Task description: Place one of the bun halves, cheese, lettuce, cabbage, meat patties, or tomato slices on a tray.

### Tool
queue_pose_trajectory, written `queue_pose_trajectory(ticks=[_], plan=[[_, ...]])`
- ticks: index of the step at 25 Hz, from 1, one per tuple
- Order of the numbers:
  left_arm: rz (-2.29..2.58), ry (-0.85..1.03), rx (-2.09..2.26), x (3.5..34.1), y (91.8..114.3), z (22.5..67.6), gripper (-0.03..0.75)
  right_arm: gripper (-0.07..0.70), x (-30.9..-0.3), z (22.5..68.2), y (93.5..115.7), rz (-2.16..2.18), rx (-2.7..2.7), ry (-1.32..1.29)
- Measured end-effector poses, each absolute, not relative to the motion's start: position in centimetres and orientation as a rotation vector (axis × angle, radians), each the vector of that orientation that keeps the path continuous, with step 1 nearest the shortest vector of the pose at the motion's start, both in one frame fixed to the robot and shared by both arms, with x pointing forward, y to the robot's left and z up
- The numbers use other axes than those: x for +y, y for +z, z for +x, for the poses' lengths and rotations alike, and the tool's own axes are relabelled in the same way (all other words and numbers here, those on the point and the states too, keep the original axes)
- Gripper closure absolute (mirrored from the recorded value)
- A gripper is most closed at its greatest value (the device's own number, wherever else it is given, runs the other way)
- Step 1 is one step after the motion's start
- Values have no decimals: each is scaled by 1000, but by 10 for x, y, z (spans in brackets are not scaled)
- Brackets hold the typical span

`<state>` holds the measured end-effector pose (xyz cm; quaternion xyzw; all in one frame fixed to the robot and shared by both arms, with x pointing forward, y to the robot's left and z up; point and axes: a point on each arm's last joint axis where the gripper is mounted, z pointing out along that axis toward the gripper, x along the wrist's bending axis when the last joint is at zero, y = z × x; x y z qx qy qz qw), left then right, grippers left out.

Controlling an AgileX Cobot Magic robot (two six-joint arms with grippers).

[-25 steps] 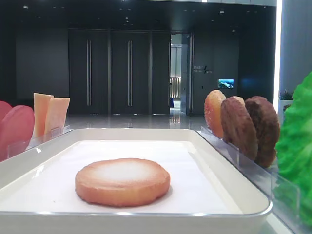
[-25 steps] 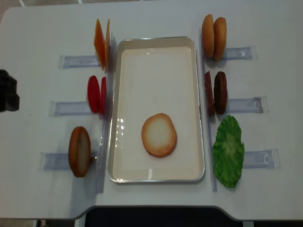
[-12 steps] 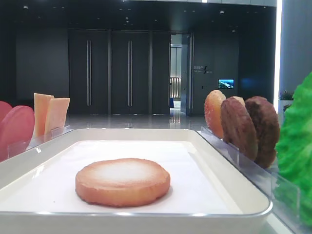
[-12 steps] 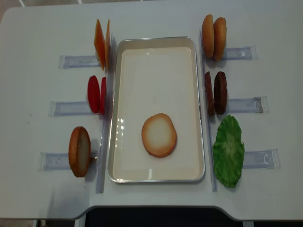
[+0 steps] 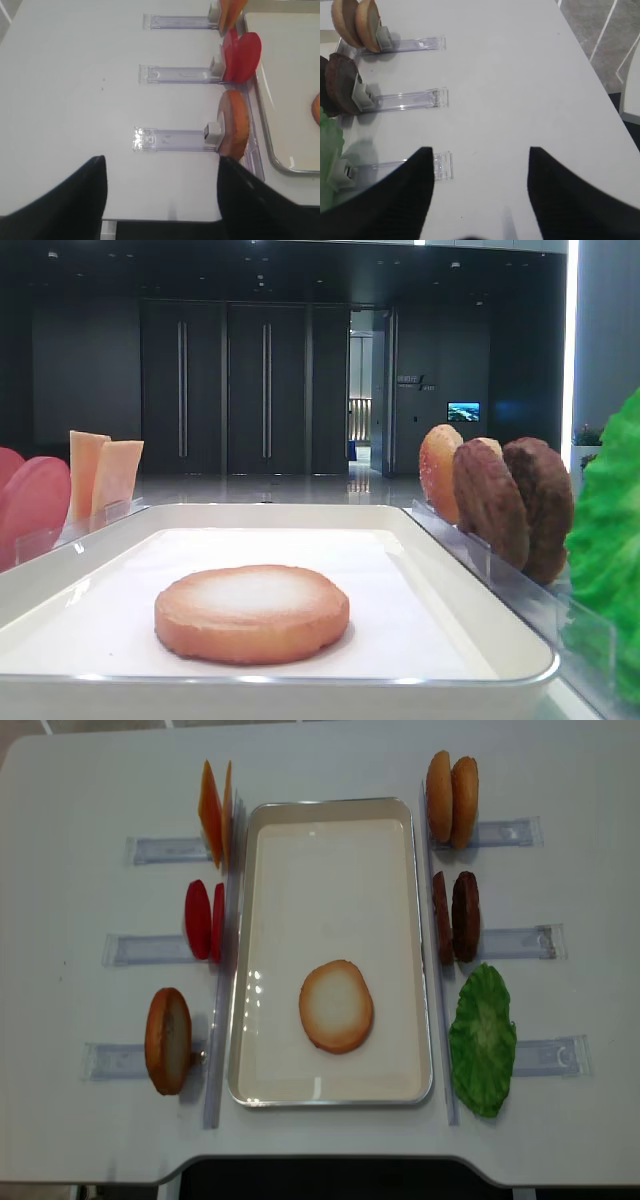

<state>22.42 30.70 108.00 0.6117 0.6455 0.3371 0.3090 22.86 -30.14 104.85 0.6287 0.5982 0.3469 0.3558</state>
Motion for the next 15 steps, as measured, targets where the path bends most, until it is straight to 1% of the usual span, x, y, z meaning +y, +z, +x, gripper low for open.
queue_pose_trajectory(ticks=[6, 10, 15], plan=[[1621, 904, 1594, 302, 1060, 220, 190, 232, -301, 229, 1048, 1624, 1545, 896], [1659, 884, 1560, 299, 1045, 225, 190, 232, -301, 229, 1048, 1624, 1545, 896], [1648, 887, 1544, 298, 1041, 231, 190, 232, -301, 229, 1048, 1624, 1545, 896]])
